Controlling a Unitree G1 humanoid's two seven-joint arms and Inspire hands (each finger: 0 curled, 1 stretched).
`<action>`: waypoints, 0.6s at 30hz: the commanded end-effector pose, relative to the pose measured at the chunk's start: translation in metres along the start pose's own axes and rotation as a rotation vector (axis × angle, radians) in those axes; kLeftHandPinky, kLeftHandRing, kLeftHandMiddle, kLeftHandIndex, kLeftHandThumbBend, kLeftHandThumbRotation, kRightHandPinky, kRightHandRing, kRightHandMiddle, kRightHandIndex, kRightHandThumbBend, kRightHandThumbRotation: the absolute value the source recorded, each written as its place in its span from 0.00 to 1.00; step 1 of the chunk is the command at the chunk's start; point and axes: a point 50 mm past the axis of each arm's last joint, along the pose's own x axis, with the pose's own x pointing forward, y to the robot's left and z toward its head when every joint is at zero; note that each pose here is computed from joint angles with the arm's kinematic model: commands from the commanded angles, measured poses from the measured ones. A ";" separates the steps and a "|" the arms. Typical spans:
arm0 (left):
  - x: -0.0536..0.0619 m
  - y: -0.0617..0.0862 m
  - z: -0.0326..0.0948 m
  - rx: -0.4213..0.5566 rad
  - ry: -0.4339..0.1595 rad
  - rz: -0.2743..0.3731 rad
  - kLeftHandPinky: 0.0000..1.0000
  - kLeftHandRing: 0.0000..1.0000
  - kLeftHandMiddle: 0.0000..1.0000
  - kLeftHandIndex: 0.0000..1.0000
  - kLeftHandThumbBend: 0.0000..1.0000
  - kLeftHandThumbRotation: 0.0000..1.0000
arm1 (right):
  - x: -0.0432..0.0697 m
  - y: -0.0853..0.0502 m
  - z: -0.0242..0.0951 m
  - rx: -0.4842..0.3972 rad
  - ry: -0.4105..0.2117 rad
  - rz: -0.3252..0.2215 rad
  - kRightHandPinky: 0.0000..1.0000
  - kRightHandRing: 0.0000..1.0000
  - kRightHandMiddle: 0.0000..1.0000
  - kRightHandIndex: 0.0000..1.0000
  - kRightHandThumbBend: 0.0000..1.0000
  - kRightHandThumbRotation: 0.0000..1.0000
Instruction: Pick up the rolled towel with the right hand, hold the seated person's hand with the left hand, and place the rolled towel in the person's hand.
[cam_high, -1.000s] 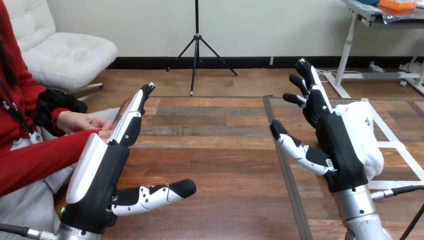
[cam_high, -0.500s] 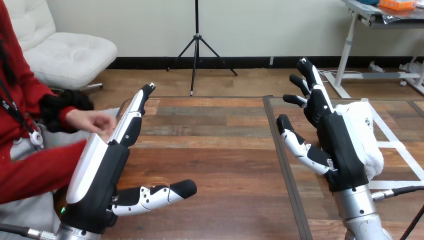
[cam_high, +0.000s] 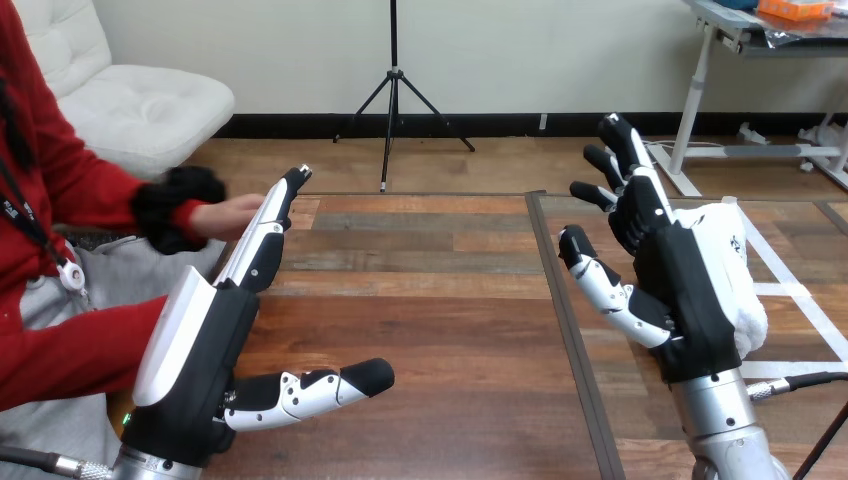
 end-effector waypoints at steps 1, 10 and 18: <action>0.016 0.007 0.008 -0.007 -0.077 0.049 0.92 0.98 1.00 1.00 1.00 0.66 | 0.027 -0.002 0.010 0.038 -0.078 -0.013 0.88 0.98 1.00 1.00 0.90 0.49; 0.016 0.007 0.008 -0.001 -0.081 0.052 0.92 0.98 1.00 1.00 1.00 0.65 | 0.026 -0.005 0.009 0.059 -0.061 -0.016 0.91 1.00 1.00 1.00 0.99 0.55; 0.015 0.007 0.008 0.004 -0.077 0.053 0.93 0.97 1.00 1.00 1.00 0.65 | 0.025 -0.008 0.009 0.047 -0.049 -0.021 0.94 1.00 1.00 1.00 1.00 0.60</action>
